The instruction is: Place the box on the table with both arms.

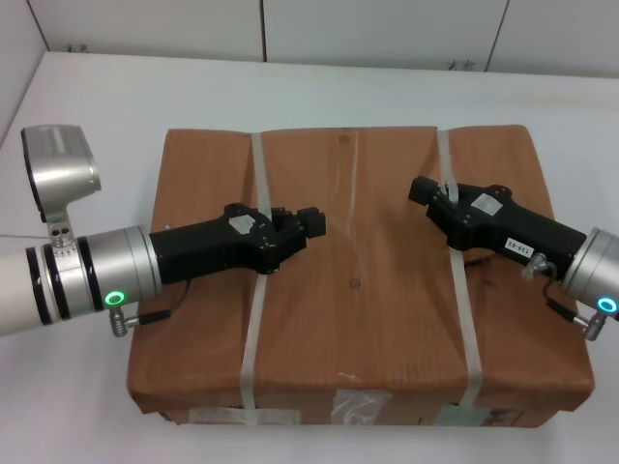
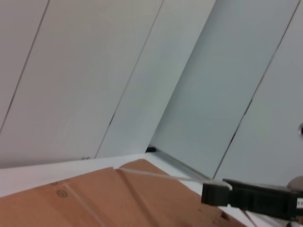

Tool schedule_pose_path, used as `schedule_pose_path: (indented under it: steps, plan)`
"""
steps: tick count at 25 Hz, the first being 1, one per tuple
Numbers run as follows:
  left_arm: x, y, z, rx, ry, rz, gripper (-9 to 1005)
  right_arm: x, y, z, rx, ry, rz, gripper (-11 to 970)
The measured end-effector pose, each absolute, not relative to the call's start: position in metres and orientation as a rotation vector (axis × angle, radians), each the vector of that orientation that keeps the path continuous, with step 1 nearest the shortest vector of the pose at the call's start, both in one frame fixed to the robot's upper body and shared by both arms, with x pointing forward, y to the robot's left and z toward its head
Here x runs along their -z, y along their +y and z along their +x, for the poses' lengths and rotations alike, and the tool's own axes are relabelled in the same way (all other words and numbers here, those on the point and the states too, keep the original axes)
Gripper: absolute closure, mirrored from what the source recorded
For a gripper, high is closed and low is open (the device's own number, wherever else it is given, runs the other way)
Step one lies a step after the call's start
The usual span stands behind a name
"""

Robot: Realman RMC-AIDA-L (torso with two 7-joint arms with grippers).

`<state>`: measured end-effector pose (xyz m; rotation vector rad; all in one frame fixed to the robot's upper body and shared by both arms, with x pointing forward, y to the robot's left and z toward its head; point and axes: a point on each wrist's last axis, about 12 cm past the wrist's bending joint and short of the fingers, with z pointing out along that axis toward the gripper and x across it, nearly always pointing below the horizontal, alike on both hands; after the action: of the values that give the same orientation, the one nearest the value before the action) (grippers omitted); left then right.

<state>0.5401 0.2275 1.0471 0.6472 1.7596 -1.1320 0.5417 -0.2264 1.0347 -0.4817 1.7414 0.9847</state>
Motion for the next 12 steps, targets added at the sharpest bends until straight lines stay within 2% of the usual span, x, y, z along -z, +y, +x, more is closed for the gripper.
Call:
schedule_pose_path:
  steps: [12]
  plan:
    - [-1.0518, 0.2353, 0.5379, 1.150, 1.728, 0.636, 898, -1.0351, -0.2257, 0.5397, -1.002, 1.734, -0.480, 929]
